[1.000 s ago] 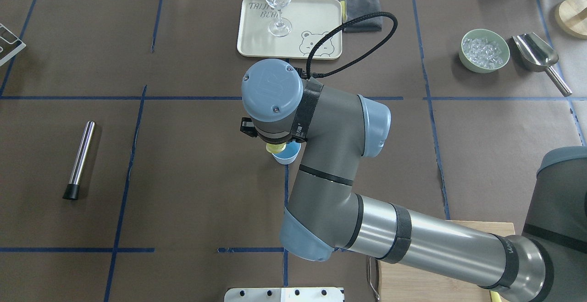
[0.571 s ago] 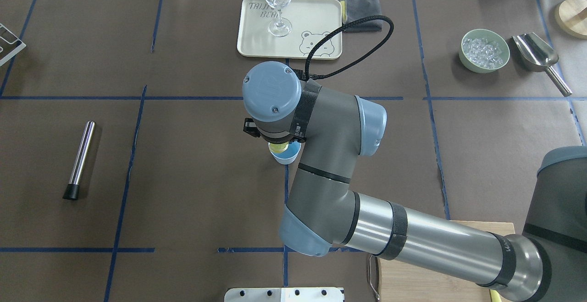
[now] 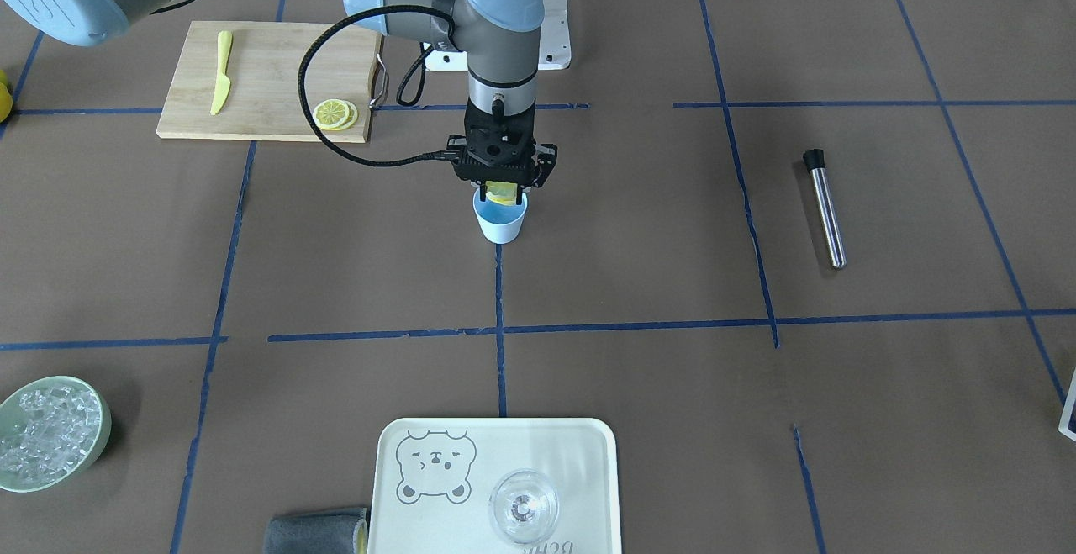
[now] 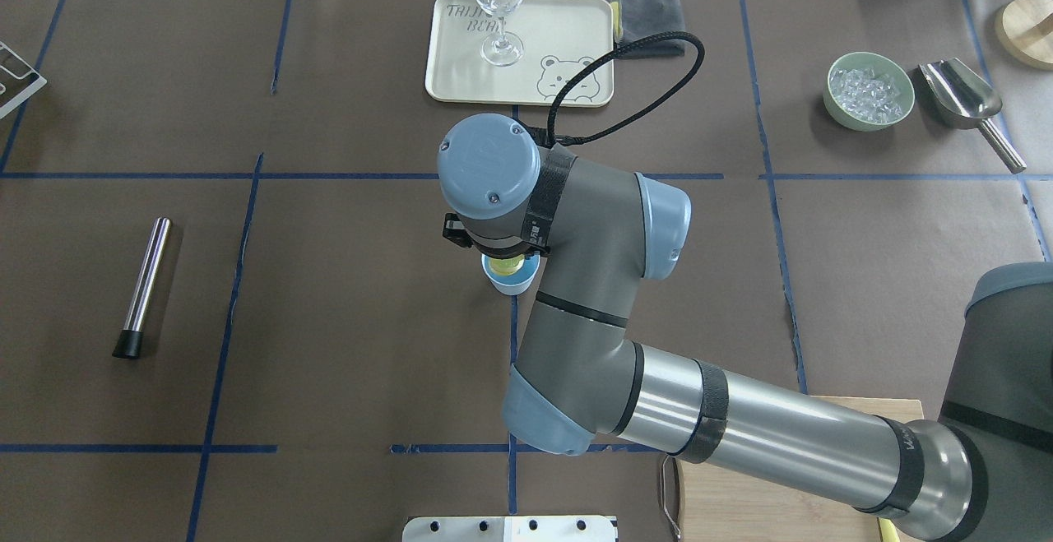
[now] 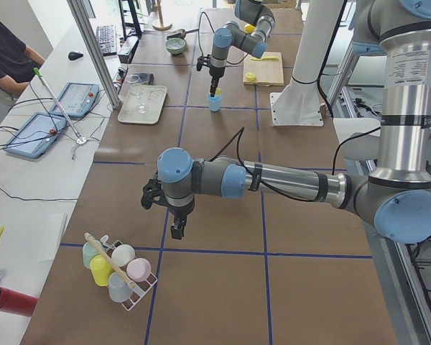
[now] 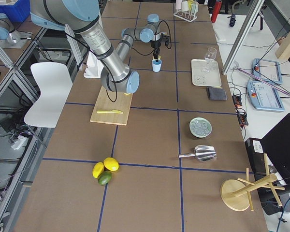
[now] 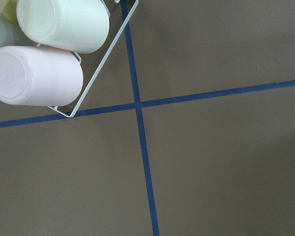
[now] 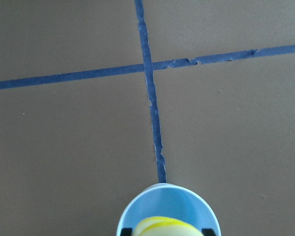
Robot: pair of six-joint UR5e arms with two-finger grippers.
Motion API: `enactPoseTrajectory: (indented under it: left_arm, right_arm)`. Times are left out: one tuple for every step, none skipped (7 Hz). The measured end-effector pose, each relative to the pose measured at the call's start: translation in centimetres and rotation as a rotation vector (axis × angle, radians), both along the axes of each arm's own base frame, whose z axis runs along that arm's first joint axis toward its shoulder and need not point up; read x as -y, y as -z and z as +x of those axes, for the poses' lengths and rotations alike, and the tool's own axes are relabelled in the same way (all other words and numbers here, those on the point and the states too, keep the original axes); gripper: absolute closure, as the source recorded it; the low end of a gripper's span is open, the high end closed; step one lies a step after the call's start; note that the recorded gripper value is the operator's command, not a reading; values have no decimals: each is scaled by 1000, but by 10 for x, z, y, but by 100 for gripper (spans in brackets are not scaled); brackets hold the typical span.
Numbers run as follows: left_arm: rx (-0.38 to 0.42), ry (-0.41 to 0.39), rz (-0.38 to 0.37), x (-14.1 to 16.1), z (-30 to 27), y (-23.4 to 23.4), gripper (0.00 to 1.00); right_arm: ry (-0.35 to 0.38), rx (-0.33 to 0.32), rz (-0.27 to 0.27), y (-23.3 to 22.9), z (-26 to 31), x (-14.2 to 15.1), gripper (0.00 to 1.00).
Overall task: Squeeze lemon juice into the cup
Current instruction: 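Lower the lemon slice into the blue cup and release it, then raise the right gripper from the cup while the left arm reaches for the muddler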
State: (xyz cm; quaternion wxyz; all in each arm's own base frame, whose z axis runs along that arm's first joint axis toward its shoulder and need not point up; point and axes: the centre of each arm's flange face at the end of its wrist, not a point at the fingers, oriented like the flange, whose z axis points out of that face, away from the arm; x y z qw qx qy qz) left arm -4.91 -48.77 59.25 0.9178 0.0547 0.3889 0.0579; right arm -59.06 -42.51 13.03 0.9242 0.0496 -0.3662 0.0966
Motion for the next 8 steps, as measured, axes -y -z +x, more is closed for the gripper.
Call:
enactPoseTrajectory:
  left_arm:
    - [0,0,0,0,0,0,0]
    - [0,-1,0,0,0,0,0]
    - [0,-1,0,1,0,0,0]
    - [0,-1,0,1,1,0,0]
    - [0,-1,0,1,1,0,0]
    - [2,1,7,3,1,4,0]
    - [6,5,23,6,2,15,0]
    - [10,-4,29,10,10,28,0]
  right_arm:
    - [0,1,2,1,1,1,0]
    - [0,3,4,3,2,2,0]
    - [0,7,6,4,3,2,0]
    - [0,10,7,6,4,2,0]
    - [-1,14,7,7,7,4,0]
    - [-2,21,0,8,16,10,0]
    - [4,18,-2,9,34,21,0]
    - [22,-1,11,8,61,34,0]
